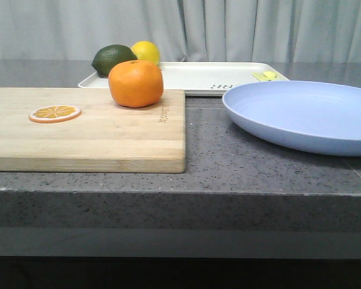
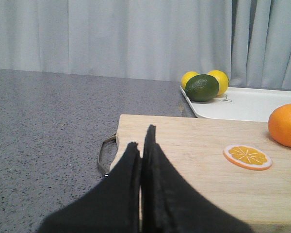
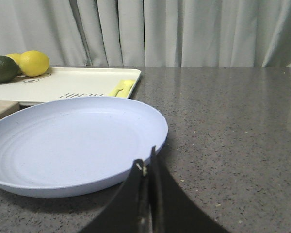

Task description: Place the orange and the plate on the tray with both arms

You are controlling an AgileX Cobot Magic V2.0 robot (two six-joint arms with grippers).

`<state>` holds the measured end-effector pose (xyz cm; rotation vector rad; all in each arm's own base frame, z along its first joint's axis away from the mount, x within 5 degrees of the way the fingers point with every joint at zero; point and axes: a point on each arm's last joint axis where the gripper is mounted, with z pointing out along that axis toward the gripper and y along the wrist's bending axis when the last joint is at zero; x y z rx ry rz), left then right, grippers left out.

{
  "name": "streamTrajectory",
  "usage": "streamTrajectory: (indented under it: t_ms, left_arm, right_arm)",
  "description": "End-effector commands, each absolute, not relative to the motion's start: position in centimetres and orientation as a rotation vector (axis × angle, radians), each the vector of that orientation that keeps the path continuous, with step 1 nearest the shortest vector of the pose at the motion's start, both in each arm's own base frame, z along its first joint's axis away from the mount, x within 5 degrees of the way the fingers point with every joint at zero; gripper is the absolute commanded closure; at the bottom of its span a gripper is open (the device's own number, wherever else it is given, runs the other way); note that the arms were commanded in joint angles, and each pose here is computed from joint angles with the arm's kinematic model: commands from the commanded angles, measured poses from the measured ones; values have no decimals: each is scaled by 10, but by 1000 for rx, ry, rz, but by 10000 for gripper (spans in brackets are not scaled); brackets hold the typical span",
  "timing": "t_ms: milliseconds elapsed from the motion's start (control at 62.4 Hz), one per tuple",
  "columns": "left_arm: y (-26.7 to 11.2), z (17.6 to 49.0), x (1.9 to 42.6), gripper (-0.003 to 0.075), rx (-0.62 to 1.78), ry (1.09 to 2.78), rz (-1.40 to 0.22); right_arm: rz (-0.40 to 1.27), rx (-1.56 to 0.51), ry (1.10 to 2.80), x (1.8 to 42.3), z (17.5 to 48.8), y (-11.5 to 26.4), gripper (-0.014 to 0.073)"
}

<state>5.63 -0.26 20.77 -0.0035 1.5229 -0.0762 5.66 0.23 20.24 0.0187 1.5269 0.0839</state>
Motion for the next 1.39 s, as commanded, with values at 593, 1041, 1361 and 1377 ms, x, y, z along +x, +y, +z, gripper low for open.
streamTrajectory:
  t_ms: [593,1041,1361,1377]
  left_arm:
    - [-2,209,55,740,-20,1422,-85]
    - [-2,264,42,740,-31,1354,-115]
    - [-4,355,35,740,-9,1474,-126]
    - [-4,358,37,740,-8,1491,-126]
  right_arm:
    - [78,7,1398,53,219,2,713]
    - [77,8,1441,47,242,2,713]
    - [74,7,1529,38,319,2,713]
    - [74,8,1538,38,322,2,713]
